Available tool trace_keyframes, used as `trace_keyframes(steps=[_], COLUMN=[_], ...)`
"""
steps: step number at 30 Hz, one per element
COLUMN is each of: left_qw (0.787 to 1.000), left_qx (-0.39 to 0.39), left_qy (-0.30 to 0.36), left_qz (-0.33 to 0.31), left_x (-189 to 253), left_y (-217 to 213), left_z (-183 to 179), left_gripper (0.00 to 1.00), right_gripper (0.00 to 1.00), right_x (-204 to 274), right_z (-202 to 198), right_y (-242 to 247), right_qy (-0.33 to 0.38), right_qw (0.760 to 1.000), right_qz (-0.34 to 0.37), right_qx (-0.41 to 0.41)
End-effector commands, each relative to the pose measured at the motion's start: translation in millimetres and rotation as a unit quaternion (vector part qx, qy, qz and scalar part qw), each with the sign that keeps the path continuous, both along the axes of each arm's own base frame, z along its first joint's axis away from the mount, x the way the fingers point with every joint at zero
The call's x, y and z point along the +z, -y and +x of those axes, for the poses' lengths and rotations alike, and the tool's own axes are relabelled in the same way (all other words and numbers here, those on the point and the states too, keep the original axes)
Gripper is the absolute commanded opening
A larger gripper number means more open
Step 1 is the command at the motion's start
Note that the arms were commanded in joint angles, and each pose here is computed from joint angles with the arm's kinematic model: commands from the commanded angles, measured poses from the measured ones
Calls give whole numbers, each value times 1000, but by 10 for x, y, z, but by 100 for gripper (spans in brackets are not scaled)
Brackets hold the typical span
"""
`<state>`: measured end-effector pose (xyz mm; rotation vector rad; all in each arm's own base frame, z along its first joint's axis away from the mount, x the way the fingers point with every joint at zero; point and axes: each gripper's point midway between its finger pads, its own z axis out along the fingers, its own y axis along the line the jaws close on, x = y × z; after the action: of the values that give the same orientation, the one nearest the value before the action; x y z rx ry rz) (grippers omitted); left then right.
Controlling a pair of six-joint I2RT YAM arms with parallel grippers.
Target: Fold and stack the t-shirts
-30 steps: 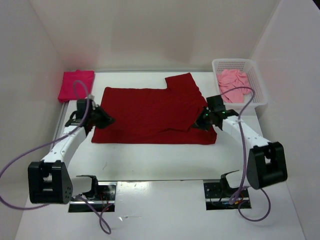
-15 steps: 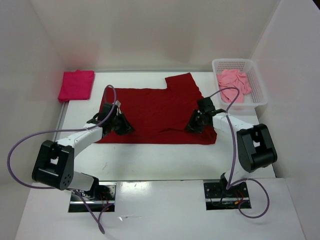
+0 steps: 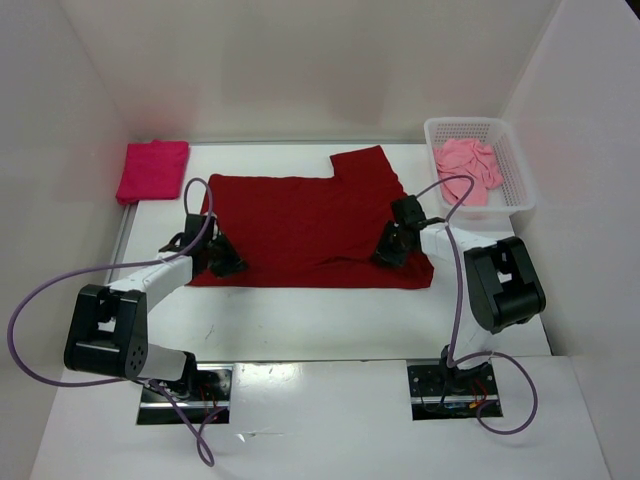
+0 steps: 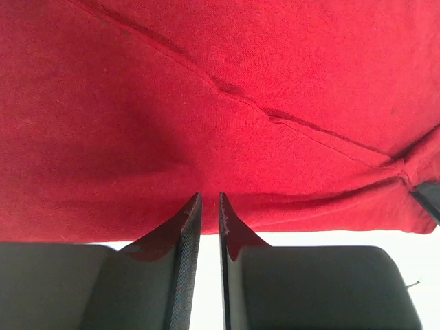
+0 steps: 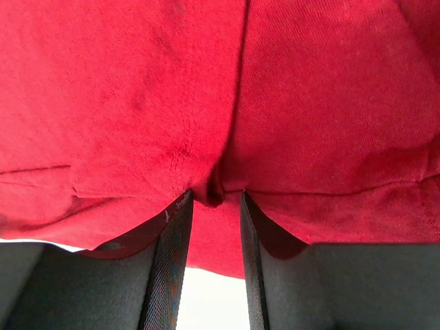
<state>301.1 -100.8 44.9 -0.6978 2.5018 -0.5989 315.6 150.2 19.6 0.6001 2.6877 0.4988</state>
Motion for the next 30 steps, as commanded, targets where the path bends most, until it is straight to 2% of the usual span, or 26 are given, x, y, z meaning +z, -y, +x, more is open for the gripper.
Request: trace_keyframes(steps=[1,3,8,15,19,27,30], left_qw=[1000,1000,1000,1000,1000,1000,999], left_qx=[-13,-13,-13,-10,-2,10,16], left_qy=[16,16,12,6,9,22,31], left_qz=[0,0,1,5,2,-8,-7], left_x=[41,36,4,-41,-12,111,190], left_y=[-1,-4,-8,-26,-50,-37,-49], left_z=[21,-6,-36,-63,-46,-11,18], left_gripper=[22,22,22,22,22,22,22], right_gripper=[39,35,33,17,13,13,30], right_x=[136,138,105,220,331,482,503], right_z=[264,279,295,446,607,982,1114], right_y=[-18,-45,-88,-282,-423,-875,-967], right_qy=[45,44,39,47,51,74,81], right_qw=[999,999,999,998,996,992,991], right_qz=[-12,-7,1,43,69,73,72], right_qx=[-1,2,7,23,32,70,73])
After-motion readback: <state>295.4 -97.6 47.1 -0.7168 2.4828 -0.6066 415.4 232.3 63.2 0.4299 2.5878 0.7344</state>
